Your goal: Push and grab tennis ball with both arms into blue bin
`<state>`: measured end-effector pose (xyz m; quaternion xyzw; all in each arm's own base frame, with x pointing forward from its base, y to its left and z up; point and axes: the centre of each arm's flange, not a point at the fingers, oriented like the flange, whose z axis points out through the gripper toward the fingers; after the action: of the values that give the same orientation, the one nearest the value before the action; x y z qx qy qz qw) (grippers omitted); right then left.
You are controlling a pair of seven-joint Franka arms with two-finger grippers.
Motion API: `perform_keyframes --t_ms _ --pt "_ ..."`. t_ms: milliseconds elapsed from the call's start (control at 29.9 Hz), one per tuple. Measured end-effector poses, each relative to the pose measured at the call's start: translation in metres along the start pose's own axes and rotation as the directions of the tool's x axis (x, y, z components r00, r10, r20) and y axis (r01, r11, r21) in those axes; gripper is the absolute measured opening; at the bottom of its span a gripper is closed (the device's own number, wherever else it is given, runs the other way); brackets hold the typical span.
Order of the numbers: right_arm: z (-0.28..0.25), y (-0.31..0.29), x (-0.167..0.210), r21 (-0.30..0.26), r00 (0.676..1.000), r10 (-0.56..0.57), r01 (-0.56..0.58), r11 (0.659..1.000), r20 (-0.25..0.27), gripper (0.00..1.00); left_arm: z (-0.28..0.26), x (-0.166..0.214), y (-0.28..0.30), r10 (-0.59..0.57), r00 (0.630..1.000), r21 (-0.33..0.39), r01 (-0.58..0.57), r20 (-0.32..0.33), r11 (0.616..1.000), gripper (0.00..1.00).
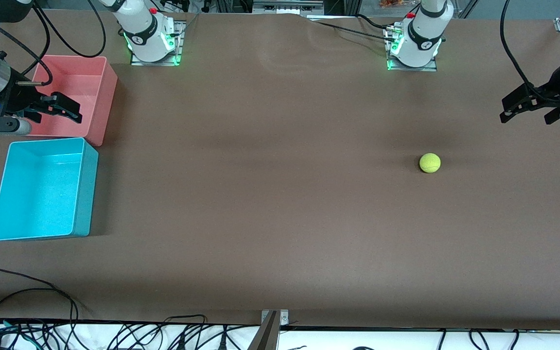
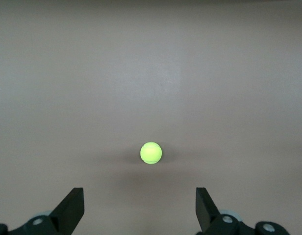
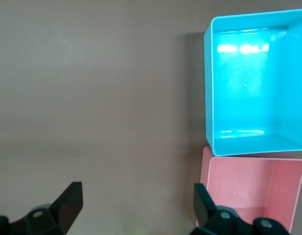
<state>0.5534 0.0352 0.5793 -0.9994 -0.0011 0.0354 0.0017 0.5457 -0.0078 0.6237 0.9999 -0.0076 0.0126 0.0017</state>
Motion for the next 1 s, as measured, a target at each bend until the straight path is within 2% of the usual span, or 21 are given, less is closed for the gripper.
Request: perform_keyframes --t_ms 569,1005 --pt "0.000 0.000 0.000 0.000 1.000 0.000 0.000 1.000 0.000 1.00 0.050 0.021 -0.002 0.000 0.997 -0.005 0.001 0.079 1.000 1.00" --pt "0.000 0.000 0.000 0.000 1.000 0.000 0.000 1.000 0.000 1.00 0.173 0.018 -0.005 -0.008 0.996 -0.006 0.008 0.089 1.000 1.00"
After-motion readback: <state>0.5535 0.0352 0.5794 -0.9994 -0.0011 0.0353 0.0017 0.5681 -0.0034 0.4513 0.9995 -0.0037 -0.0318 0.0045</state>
